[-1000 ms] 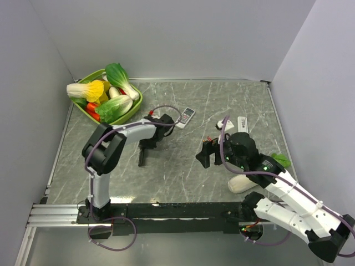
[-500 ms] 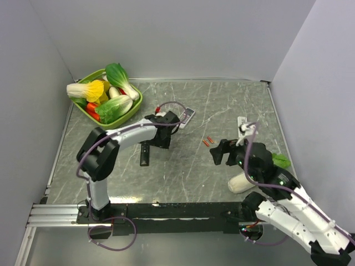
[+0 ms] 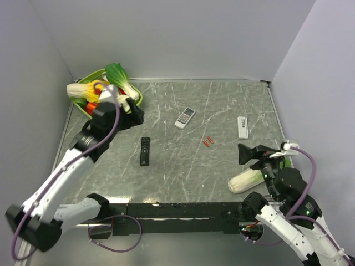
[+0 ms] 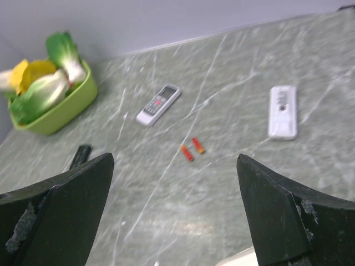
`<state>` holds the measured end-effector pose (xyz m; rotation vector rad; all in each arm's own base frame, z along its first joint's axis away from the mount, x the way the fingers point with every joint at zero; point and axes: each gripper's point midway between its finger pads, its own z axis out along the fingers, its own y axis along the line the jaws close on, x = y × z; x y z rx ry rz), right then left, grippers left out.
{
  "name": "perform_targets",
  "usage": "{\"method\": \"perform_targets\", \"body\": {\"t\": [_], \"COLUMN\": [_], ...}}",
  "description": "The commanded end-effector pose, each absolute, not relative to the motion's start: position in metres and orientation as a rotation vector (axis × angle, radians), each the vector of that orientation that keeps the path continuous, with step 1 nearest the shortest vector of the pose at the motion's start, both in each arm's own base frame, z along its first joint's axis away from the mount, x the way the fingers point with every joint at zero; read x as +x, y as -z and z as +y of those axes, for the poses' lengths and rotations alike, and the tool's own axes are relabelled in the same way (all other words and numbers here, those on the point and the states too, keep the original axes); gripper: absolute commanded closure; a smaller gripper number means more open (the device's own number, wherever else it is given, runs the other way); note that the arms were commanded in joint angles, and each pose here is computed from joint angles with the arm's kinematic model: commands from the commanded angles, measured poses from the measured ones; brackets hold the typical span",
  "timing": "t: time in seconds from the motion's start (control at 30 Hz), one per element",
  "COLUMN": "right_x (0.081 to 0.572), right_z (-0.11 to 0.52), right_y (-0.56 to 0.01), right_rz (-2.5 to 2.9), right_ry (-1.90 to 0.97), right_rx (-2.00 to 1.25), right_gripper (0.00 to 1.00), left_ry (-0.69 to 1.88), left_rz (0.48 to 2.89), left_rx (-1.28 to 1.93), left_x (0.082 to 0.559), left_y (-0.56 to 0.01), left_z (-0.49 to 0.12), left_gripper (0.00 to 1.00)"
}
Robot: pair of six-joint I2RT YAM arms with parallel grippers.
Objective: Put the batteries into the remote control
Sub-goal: Reset both arms
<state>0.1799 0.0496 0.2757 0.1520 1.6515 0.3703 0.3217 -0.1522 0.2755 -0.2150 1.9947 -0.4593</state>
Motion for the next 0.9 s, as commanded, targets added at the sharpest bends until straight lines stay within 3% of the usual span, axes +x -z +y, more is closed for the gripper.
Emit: {"method": "perform_targets", "body": {"t": [0.0, 0.4, 0.87], "right_x": [0.176, 0.175, 0.178], "right_z": [0.018, 0.010, 0.007], "right_y": [-0.295, -0.293, -0.291], "right_rz": [1.547, 1.510, 1.510], "right_ry": [-0.269, -0.234, -0.211], "right_rx": [0.232, 0.232, 0.252], "right_gripper": [0.00, 0.00, 0.00], "left_ry": [0.453, 0.259, 0.169], "left_rz": [1.757, 1.281, 1.255], "left_rx": [-0.266, -0.412, -0.428], "left_x": [0.306, 0.224, 0.216], "left_y": [-0.317, -0.362, -0.346], "left_z": [-0.116, -0.012, 0.007], "left_gripper": [0.03, 0.03, 0.03]}}
